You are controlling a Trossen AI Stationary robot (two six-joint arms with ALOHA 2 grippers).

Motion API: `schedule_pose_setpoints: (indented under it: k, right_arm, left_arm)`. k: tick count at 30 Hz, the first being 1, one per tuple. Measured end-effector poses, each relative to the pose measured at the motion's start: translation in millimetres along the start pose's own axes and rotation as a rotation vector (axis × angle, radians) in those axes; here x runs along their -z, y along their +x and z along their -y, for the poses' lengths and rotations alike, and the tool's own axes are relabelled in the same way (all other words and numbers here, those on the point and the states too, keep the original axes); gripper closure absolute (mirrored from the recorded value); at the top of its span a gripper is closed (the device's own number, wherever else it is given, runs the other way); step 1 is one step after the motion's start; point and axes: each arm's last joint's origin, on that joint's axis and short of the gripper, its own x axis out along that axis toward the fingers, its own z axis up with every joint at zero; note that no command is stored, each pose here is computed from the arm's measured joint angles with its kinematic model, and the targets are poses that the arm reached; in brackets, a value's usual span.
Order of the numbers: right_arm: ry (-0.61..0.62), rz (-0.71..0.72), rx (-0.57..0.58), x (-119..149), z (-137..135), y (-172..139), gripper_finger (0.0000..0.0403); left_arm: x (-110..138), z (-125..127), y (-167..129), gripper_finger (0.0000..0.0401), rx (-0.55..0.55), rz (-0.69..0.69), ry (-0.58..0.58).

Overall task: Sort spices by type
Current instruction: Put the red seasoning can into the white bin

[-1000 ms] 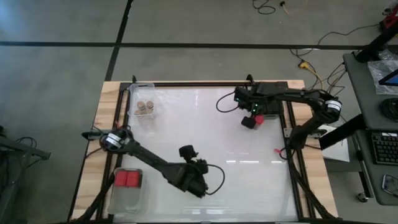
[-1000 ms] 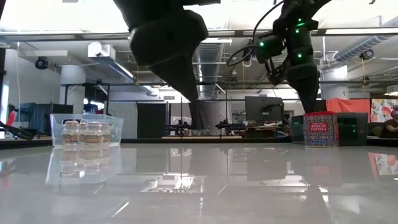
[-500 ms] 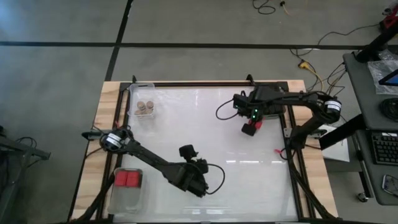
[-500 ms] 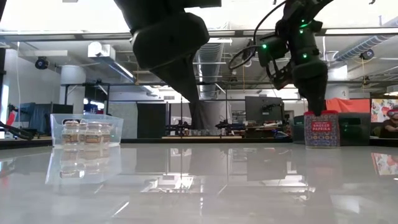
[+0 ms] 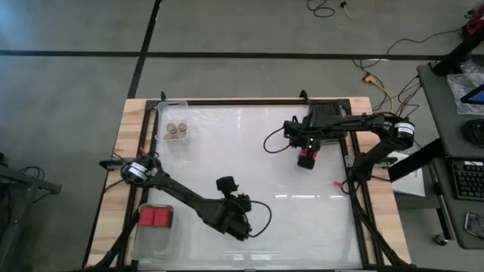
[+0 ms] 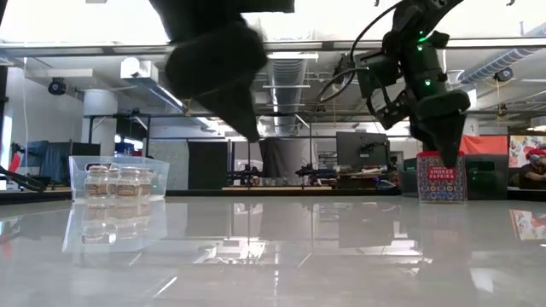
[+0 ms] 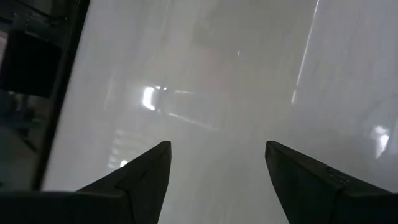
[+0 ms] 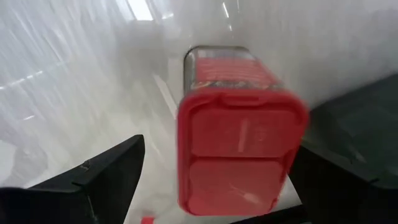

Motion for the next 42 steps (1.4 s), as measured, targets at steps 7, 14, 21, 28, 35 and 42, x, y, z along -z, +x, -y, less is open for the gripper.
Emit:
schedule_pose_setpoints:
  k: [7,14,21,28,35,42]
  right_arm:
    - [-0.013,0.044,0.036,-3.5,-11.1,0.5,0.0039]
    - [-0.031,0.051,0.055,-3.4,-18.6,0.1,0.0039]
    - [-0.068,0.024,0.059,-4.5,-21.8,4.3,0.0077]
    - [-0.099,0.021,0.050,-6.1,-23.1,6.5,0.0197]
    - [-0.084,0.119,-0.002,-16.0,-39.8,-6.5,0.0197]
    - [-0.156,0.261,-0.026,-50.1,-76.8,-23.5,0.0172]
  left_arm:
    - [25.1,-10.3,-11.0,0.0157,-0.169,0.015,0.041]
    - [73.7,-26.1,35.8,0.0157,-0.150,-0.032,-0.083]
    - [59.2,-19.4,89.8,0.0157,0.205,0.285,-0.216]
    - [42.2,-23.7,105.8,0.0157,0.407,0.678,-0.345]
    - [48.6,-18.6,116.3,0.0157,0.440,0.772,-0.464]
    - [55.8,-44.6,93.8,0.0157,0.401,0.795,-0.511]
